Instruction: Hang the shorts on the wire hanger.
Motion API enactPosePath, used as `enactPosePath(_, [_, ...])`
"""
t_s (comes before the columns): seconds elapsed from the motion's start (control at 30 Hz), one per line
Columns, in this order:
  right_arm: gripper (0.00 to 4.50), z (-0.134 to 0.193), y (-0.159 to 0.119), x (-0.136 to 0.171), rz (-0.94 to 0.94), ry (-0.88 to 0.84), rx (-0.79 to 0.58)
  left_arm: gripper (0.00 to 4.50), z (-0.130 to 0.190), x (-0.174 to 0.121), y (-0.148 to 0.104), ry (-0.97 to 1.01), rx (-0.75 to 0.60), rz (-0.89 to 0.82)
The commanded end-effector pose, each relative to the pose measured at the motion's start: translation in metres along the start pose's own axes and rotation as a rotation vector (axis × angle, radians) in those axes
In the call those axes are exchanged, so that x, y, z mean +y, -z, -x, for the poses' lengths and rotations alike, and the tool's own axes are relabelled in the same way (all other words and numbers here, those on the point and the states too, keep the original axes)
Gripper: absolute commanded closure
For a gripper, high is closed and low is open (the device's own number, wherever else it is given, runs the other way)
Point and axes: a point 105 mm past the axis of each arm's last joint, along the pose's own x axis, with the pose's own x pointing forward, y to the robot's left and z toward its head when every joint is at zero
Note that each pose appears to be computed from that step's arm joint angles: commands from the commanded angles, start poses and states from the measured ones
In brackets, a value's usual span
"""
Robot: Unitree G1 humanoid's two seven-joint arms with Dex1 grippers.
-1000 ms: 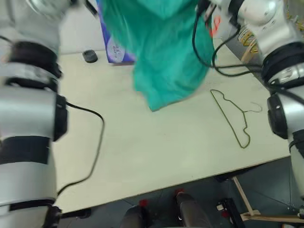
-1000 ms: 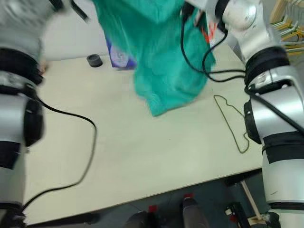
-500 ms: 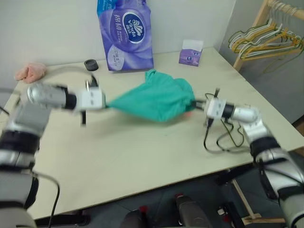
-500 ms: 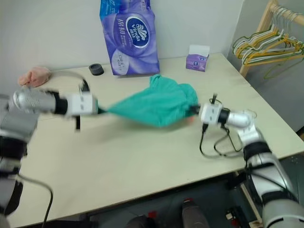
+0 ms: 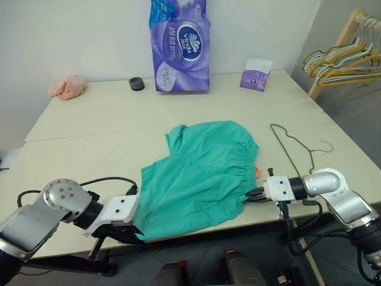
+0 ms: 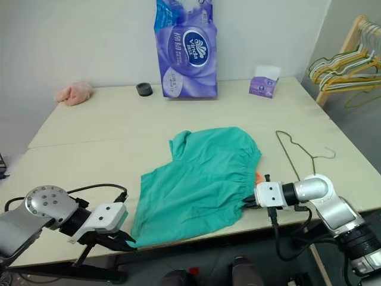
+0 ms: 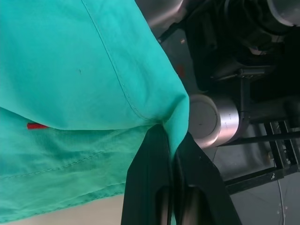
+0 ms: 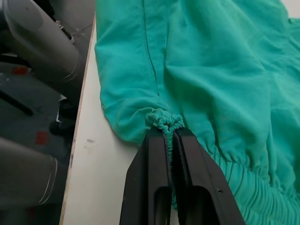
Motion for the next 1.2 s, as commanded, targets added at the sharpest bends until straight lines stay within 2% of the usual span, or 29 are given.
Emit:
enactPosePath(0.03, [4.50, 0.015, 0.000, -0.012, 0.037, 0.036, 0.033, 4.45, 0.003, -0.004, -0.007, 0.021, -0.011, -0.018])
enactPosePath(0.27, [4.50, 0.028, 0.003, -0.016, 0.018, 0.024, 0.067, 4.45, -0.001, -0.001, -0.010, -0.003, -0.039, -0.033])
enactPosePath(0.4, [4.50, 0.023, -0.007, -0.015, 0.011, 0.019, 0.033, 4.45, -0.004, 0.004, -0.030, -0.025, -0.179, 0.009])
enactPosePath(0.43, [4.23, 0.023, -0.008, -0.016, 0.012, 0.024, 0.026, 4.49, -0.004, 0.004, -0.031, -0.027, -0.188, 0.018])
enactPosePath(0.53, [3.39, 0.023, -0.012, -0.011, 0.019, -0.003, 0.026, 3.85, -0.005, -0.002, -0.031, 0.003, -0.186, 0.035])
enactPosePath(0.73, [1.28, 0.037, -0.017, 0.006, 0.002, -0.095, 0.067, 2.05, -0.005, -0.012, -0.023, 0.060, -0.183, 0.044])
enactPosePath(0.83, [0.25, 0.045, -0.025, 0.005, -0.033, -0.063, 0.042, 1.10, -0.003, -0.017, -0.019, 0.081, -0.200, 0.042])
enactPosePath(0.87, [0.01, 0.051, -0.030, 0.000, -0.086, -0.016, 0.005, 0.84, 0.001, -0.015, -0.019, 0.072, -0.227, 0.044])
enactPosePath(0.93, [0.01, 0.059, -0.037, -0.006, -0.160, 0.050, -0.049, 0.84, 0.006, -0.012, -0.021, 0.055, -0.270, 0.047])
enactPosePath(1.0, [0.01, 0.072, -0.033, -0.031, -0.262, 0.255, -0.121, 0.84, 0.016, 0.005, -0.032, -0.035, -0.367, 0.039])
enactPosePath(1.1, [0.01, 0.097, -0.012, -0.058, -0.398, 0.553, -0.162, 0.84, 0.034, 0.035, -0.052, -0.188, -0.520, 0.034])
enactPosePath(1.2, [0.01, 0.121, 0.020, -0.070, -0.510, 0.843, -0.117, 0.84, 0.052, 0.059, -0.085, -0.297, -0.657, 0.010])
